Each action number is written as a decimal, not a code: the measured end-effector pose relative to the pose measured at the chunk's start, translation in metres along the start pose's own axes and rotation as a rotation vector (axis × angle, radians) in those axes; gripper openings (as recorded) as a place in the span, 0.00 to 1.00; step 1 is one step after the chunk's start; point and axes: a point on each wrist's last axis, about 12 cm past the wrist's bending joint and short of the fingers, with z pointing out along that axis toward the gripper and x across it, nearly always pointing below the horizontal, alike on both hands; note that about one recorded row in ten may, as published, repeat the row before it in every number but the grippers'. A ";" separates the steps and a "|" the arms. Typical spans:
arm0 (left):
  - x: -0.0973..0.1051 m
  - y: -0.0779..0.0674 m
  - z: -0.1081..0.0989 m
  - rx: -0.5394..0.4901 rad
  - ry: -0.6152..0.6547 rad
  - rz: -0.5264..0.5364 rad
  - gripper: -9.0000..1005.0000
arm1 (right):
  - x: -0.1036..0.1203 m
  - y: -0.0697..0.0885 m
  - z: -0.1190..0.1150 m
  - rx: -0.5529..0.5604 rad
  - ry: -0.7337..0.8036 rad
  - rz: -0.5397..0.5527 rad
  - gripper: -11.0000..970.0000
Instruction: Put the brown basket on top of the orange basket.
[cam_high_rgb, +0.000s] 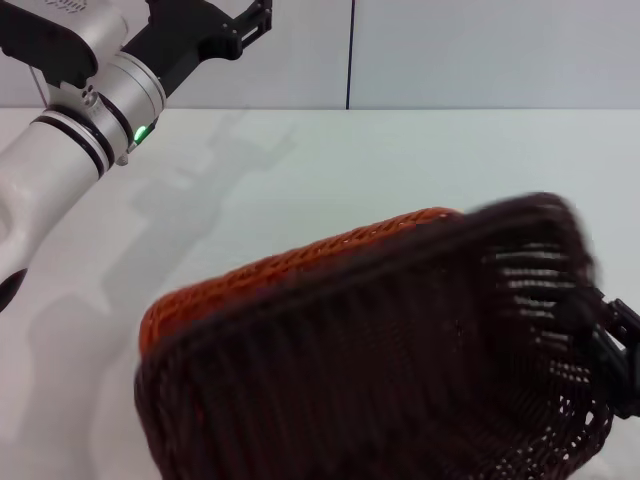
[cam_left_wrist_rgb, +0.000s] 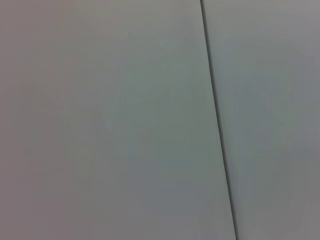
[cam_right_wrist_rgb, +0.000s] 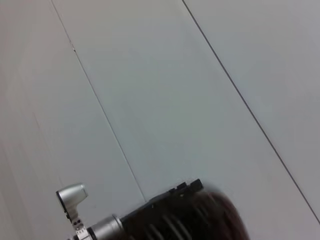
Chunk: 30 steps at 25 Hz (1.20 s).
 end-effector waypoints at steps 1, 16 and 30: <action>0.000 0.000 0.000 0.000 0.000 0.002 0.84 | -0.001 -0.001 0.001 0.001 0.001 0.001 0.25; 0.001 -0.001 -0.001 -0.002 -0.002 -0.003 0.84 | -0.020 -0.015 0.018 -0.067 -0.013 -0.074 0.56; 0.008 0.009 -0.039 -0.074 -0.141 -0.127 0.84 | -0.094 -0.069 0.065 0.133 -0.269 -0.467 0.55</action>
